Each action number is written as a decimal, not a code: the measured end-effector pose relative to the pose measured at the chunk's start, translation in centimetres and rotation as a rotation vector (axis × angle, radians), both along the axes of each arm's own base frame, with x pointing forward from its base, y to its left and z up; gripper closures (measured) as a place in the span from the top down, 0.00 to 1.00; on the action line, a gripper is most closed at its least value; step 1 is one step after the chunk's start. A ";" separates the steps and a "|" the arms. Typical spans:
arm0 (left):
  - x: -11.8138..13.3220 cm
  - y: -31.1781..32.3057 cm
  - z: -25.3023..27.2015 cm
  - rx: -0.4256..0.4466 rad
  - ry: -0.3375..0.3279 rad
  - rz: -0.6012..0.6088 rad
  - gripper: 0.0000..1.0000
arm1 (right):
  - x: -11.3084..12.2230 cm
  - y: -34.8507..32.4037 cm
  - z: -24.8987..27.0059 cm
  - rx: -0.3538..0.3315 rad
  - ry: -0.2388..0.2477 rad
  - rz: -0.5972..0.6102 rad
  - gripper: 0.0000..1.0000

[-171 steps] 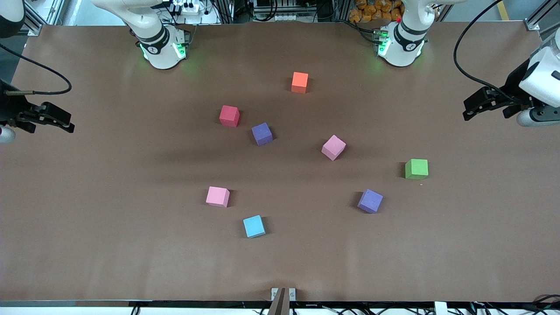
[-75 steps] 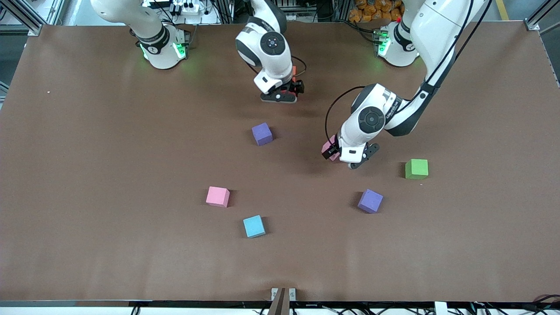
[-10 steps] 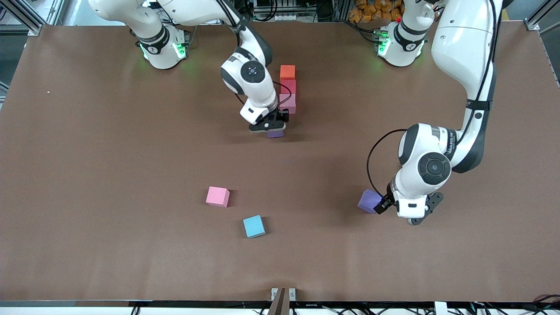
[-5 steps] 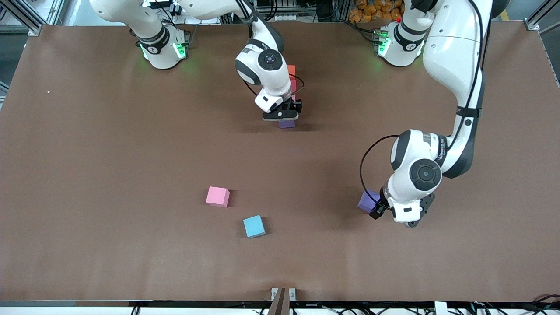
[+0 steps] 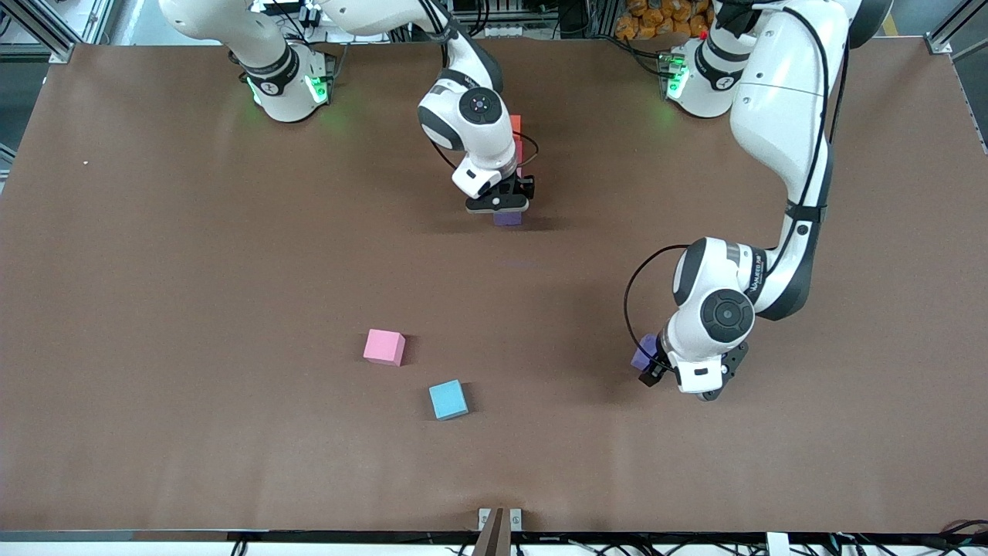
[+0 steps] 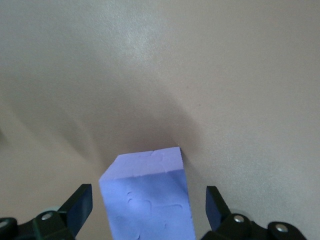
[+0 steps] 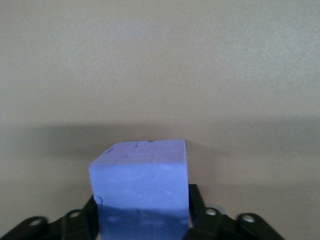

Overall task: Arrange blocks into number 1
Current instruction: 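Place the purple block after pink with the right gripper while the left grasps purple, then carry the second purple block to the row while the right gripper retracts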

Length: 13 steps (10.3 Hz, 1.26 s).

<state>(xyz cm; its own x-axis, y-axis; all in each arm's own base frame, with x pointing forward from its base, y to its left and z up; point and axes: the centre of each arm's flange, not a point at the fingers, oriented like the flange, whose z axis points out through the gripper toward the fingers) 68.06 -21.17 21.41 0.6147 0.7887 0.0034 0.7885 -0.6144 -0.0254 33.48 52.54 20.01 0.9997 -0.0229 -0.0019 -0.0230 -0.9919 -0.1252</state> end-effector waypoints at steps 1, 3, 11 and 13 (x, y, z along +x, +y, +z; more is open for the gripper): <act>0.0 0.0 -0.5 -0.002 0.004 0.003 0.99 | 0.7 -0.2 0.4 0.004 -0.008 -0.011 0.94; -0.1 -0.1 -1.5 -0.002 0.000 -0.004 0.93 | 2.6 -1.5 2.5 0.023 -0.027 -0.047 1.00; -5.2 -13.0 1.6 -0.092 0.042 -0.359 0.64 | 16.0 -20.6 14.3 0.043 -0.111 -0.225 1.00; -8.4 -17.6 2.6 -0.115 0.069 -0.467 0.63 | 18.3 -26.0 17.2 0.017 -0.112 -0.194 1.00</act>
<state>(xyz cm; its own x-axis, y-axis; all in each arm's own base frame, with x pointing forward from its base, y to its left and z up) 59.67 -38.79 23.98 0.8987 0.4218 -0.1203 0.4271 -0.9040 0.0209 51.77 26.53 37.16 0.9706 -0.2155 0.1071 -0.1979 -0.9680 -0.1543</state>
